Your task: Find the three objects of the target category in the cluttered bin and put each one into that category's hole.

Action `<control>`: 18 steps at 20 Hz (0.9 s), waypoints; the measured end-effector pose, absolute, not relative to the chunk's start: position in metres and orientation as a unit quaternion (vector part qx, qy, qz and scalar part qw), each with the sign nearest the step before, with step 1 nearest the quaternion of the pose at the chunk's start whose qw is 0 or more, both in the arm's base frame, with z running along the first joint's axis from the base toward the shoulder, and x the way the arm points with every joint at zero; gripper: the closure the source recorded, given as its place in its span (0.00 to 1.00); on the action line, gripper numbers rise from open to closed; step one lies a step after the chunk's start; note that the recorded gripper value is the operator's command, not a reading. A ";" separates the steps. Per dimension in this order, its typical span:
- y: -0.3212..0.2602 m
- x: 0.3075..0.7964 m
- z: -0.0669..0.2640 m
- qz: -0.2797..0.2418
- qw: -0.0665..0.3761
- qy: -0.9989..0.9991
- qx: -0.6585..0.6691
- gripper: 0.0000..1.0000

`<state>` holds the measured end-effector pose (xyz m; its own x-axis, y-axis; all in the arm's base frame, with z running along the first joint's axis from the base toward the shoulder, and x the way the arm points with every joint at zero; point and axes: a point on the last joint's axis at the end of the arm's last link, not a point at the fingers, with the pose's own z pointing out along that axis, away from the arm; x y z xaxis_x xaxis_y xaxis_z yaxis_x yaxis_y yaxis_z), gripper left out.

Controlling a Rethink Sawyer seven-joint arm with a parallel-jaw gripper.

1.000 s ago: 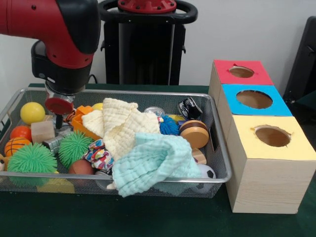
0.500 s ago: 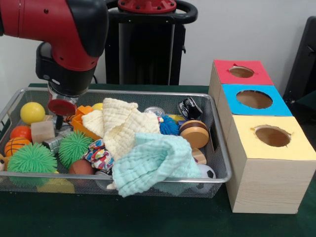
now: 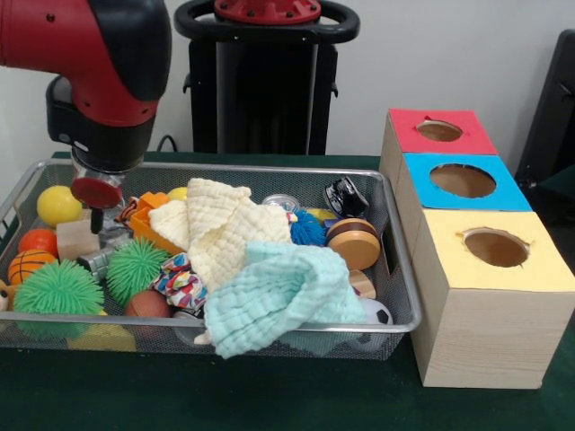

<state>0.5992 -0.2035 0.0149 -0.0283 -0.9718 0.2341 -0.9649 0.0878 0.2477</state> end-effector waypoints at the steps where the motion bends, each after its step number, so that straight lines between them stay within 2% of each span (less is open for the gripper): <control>1: -0.207 0.599 0.014 -0.014 0.166 -0.722 0.671 0.00; 12: -0.225 0.605 0.001 -0.063 0.053 -0.778 0.623 0.00; 18: -0.215 0.603 -0.005 -0.080 0.033 -0.778 0.622 0.00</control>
